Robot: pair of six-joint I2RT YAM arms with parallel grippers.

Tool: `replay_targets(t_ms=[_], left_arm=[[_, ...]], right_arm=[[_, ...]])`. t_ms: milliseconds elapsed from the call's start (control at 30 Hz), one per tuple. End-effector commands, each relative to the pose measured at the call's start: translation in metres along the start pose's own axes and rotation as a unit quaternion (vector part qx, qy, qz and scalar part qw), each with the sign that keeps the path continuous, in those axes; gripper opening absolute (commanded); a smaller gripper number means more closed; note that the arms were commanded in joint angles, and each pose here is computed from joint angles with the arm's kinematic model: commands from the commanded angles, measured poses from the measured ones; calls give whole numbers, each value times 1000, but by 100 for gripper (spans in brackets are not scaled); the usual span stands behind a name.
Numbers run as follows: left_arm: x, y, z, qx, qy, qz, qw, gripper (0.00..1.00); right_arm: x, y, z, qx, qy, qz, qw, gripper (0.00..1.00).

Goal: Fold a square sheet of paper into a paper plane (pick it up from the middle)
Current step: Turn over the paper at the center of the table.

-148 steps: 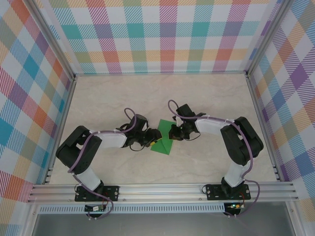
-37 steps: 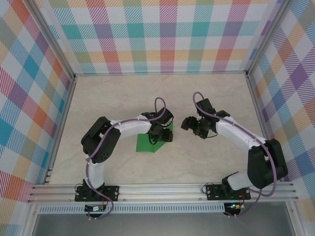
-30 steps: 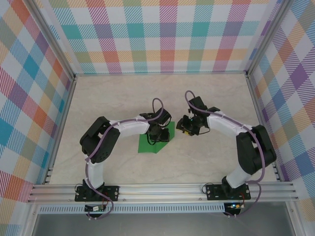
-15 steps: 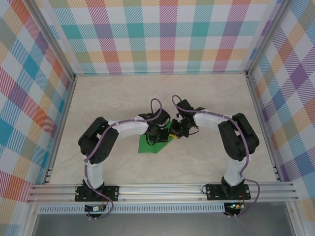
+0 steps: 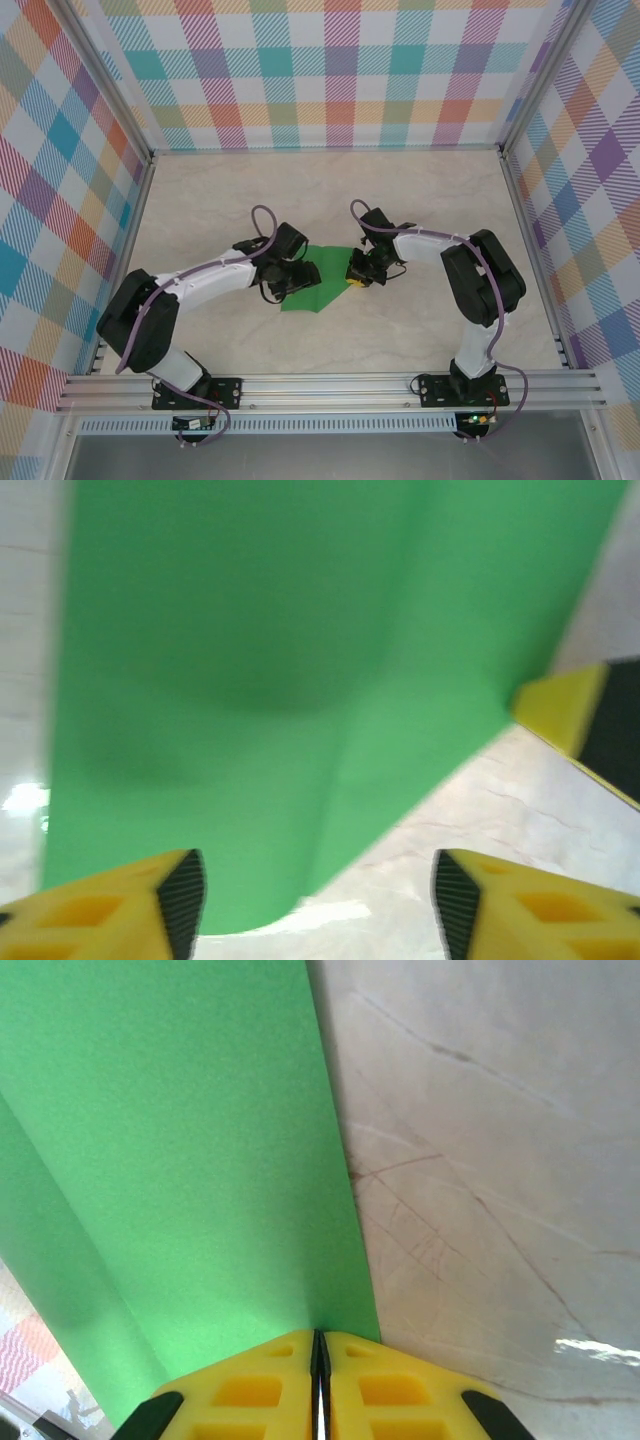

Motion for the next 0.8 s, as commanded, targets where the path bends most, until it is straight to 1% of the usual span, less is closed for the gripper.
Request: replay_targets(t_ms=[0, 100, 167, 267, 500, 600, 767], left_arm=[[4, -6, 26, 59, 23, 6, 998, 73], [1, -10, 38, 75, 39, 15, 996, 78], [-3, -12, 40, 78, 41, 23, 996, 80], [-11, -12, 38, 78, 31, 34, 996, 82], [-18, -6, 26, 63, -9, 39, 997, 82], [-22, -5, 23, 55, -10, 44, 997, 82], [-28, -4, 19, 46, -8, 53, 998, 85]], right_arm=[[-8, -1, -16, -5, -33, -1, 999, 11], [-8, -1, -15, -5, -32, -2, 999, 11], [-9, -1, -15, -5, -33, -1, 999, 11], [-9, -1, -16, -5, -34, 0, 999, 11], [-9, -1, -17, -4, -35, 1, 999, 11], [-9, -1, -17, -5, -36, 1, 999, 11], [-10, -1, -17, -4, -36, 1, 999, 11]])
Point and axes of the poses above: each hand's point on the last joint's axis, 136 mm out from that joint toward the fingers, its own x axis back along the fingers, its own z axis along the line the jaws close on, y = z × x, the point moved 7 cm from there along x, back along the fingers, and after that the axes turned 12 degrees about -x, right-handed, at the moved point
